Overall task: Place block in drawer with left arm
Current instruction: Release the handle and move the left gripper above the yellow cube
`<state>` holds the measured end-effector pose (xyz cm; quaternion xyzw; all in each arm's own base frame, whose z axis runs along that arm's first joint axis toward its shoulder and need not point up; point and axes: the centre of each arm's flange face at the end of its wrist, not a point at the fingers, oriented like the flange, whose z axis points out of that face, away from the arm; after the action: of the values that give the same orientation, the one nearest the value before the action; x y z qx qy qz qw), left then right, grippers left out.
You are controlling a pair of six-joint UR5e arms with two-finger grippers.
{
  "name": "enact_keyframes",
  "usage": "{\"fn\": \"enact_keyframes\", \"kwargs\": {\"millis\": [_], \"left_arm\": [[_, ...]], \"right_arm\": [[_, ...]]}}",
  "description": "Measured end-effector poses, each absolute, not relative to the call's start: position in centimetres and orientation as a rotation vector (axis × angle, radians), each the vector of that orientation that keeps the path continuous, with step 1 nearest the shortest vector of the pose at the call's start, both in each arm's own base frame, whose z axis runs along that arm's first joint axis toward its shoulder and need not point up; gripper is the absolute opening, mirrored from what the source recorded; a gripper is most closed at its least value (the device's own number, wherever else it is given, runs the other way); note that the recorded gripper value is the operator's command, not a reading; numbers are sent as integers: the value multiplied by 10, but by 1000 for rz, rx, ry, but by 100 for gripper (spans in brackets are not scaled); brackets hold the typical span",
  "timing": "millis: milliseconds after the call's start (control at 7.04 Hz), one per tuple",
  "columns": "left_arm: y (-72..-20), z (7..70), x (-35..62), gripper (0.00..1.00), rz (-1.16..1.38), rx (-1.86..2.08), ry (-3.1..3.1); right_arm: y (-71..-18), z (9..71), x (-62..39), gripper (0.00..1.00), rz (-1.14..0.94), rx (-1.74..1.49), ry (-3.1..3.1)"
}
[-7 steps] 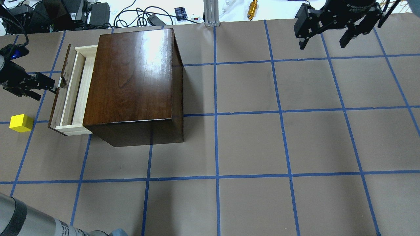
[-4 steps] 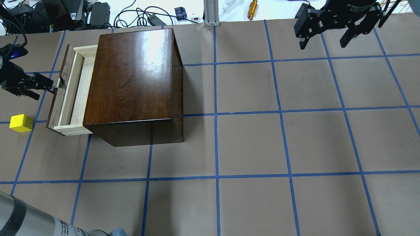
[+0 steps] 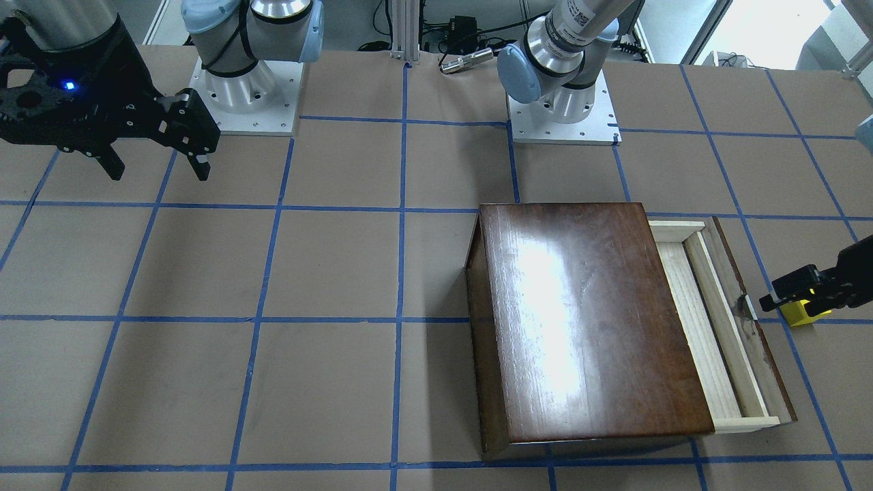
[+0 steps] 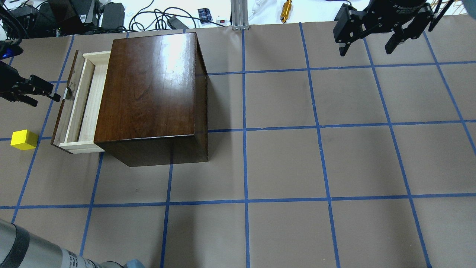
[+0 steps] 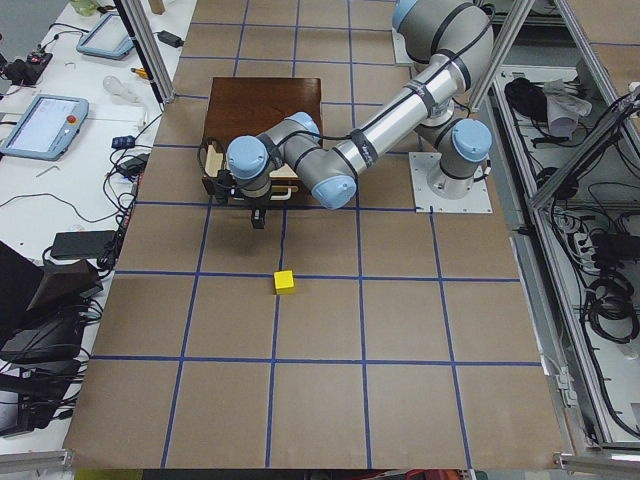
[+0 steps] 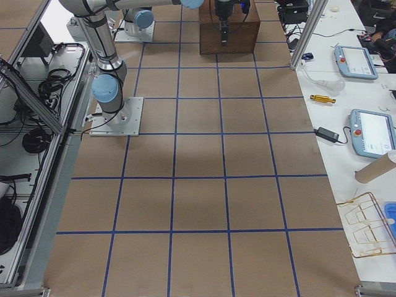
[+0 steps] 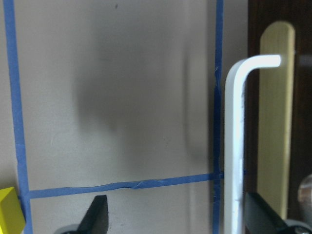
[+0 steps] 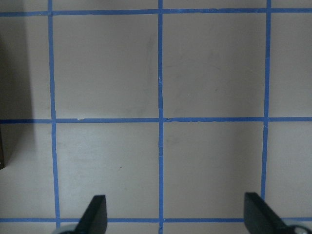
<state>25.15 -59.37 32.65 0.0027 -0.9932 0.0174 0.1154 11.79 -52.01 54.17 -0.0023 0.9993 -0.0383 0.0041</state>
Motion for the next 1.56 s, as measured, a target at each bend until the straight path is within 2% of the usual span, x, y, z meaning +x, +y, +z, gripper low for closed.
{"fn": "enact_keyframes", "kwargs": {"millis": [426,1136,1562], "left_arm": [[-586,354,278,100,52,-79,-2969],[-559,340,342,100,-64,-880,-2971],[-559,306,352,100,-106,-1409,-2845]], "right_arm": [[-520,542,117,100,-121,-5,3132],[-520,541,118,100,-119,-7,3132],[-520,542,118,100,-120,-7,3132]]}}
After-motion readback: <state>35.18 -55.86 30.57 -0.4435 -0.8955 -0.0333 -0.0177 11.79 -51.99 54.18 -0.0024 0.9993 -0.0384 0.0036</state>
